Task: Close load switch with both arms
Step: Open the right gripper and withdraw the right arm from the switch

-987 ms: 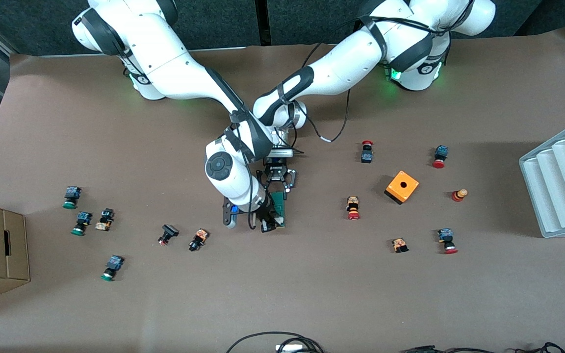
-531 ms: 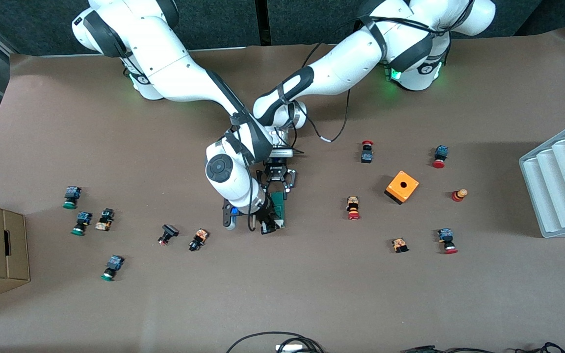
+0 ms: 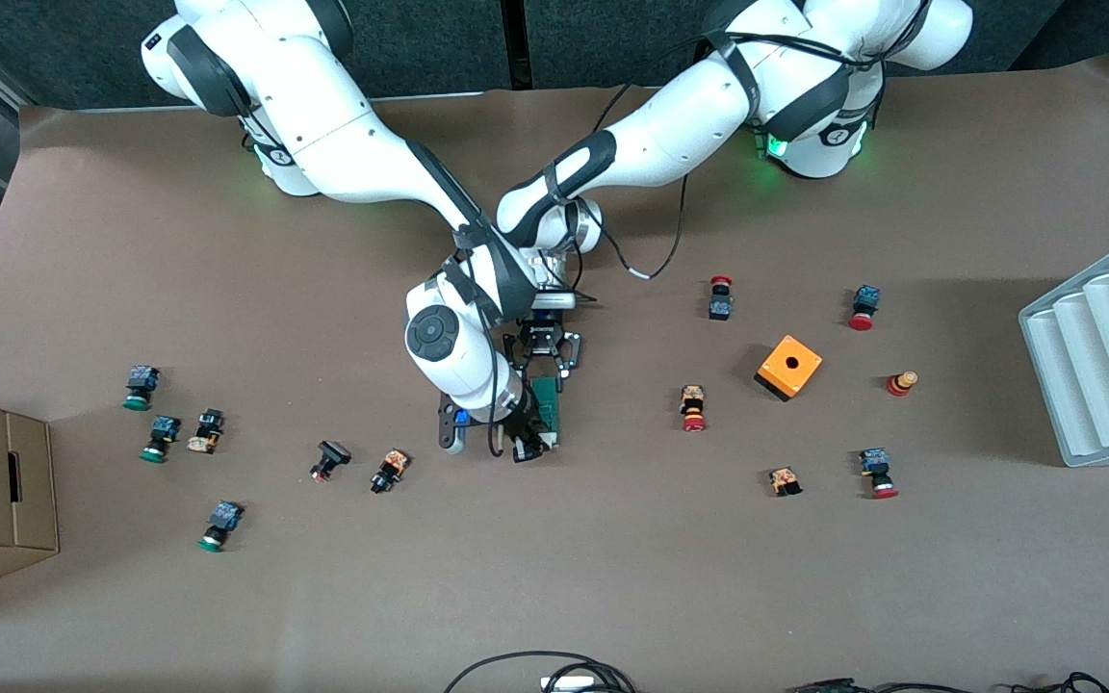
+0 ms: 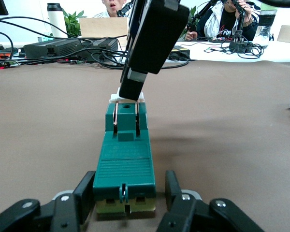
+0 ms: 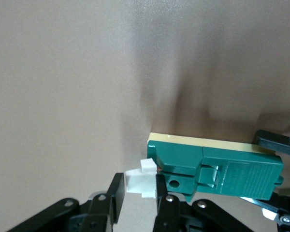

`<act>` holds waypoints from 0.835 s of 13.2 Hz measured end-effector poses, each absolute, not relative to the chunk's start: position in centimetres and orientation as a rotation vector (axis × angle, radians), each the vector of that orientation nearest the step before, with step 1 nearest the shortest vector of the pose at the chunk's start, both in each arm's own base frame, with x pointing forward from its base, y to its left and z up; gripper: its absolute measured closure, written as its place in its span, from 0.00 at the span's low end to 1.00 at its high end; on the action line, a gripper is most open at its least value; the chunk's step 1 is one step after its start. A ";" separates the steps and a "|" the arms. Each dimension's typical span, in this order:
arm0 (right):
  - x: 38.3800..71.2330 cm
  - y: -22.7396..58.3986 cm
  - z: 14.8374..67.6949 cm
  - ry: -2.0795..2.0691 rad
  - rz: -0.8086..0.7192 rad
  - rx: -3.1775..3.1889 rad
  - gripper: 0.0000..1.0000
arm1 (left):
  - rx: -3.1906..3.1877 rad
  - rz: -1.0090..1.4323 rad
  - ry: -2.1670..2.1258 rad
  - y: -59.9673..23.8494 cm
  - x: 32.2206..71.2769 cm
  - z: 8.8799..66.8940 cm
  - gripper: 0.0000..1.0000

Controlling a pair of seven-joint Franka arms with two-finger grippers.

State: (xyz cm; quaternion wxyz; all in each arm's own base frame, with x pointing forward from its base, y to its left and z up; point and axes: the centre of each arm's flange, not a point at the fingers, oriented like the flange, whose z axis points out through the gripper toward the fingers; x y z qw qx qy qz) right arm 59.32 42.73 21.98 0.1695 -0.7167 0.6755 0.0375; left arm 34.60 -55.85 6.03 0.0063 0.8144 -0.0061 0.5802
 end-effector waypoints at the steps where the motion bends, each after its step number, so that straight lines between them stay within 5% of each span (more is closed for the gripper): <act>1: 59.3 42.7 22.0 1.919 0.106 -2.037 0.66 | 2.548 1.815 -0.019 -55.9 34.6 6.0 0.34; 5: 60.0 42.0 22.6 1.952 0.140 -2.057 0.59 | 2.548 1.816 -0.019 -55.9 34.6 6.0 0.34; 11: 62.5 36.5 37.2 1.778 0.261 -2.216 0.01 | 2.547 1.818 -0.018 -55.8 34.7 6.1 0.34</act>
